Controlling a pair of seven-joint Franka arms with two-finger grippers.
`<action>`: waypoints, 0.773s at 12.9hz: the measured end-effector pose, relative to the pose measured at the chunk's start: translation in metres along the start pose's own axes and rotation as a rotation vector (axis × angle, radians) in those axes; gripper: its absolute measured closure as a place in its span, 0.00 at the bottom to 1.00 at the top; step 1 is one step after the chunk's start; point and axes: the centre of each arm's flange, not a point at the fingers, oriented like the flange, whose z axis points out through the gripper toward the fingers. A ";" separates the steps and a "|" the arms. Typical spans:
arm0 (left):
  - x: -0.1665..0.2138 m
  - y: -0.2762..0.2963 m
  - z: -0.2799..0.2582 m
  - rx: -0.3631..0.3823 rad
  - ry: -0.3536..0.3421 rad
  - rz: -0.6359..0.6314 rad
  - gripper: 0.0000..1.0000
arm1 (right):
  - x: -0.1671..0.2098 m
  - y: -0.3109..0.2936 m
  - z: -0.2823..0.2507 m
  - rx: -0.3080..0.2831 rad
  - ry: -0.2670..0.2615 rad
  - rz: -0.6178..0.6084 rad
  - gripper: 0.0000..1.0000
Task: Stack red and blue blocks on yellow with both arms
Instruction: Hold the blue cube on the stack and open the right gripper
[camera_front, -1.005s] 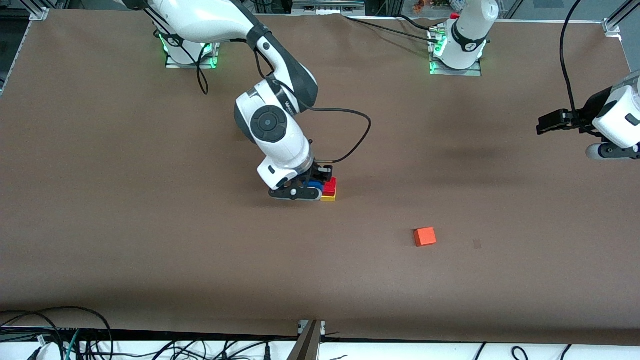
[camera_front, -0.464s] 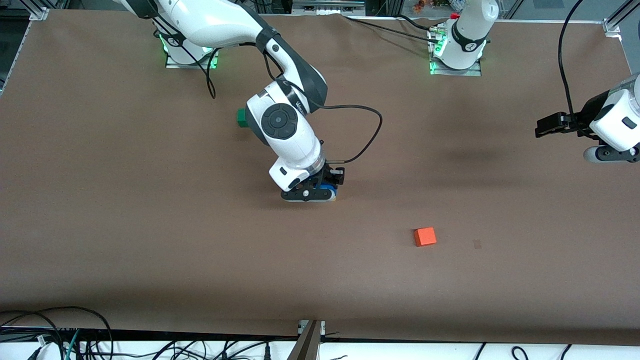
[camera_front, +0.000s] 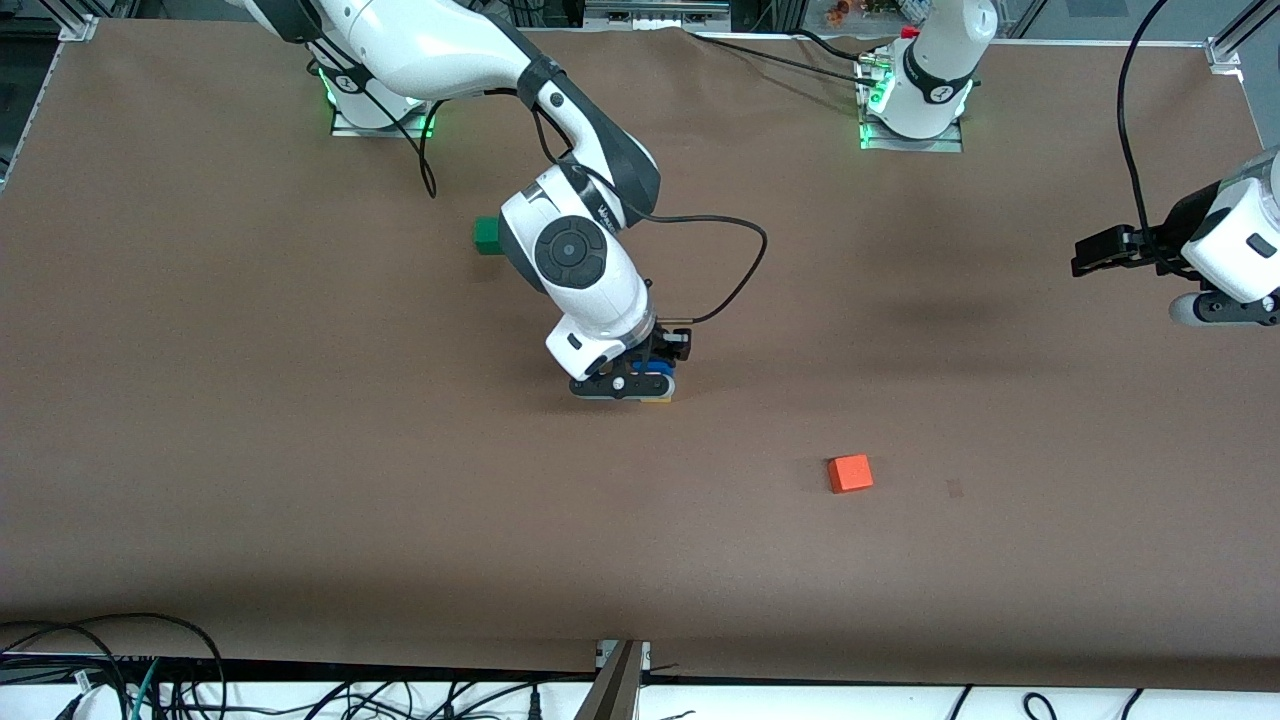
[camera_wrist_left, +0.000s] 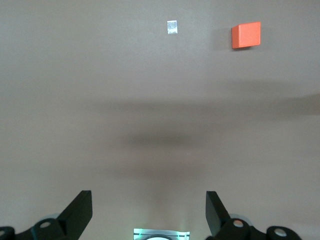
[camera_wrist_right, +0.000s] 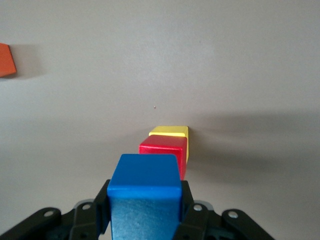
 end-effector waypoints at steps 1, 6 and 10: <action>0.000 0.000 0.000 0.000 0.000 0.000 0.00 | 0.000 0.000 0.000 -0.002 -0.003 0.000 0.45; 0.000 0.000 0.000 0.000 0.000 0.000 0.00 | 0.000 0.002 0.008 -0.010 -0.011 0.001 0.45; 0.000 0.000 0.000 0.000 0.000 0.000 0.00 | 0.000 0.004 0.019 -0.019 -0.021 0.001 0.45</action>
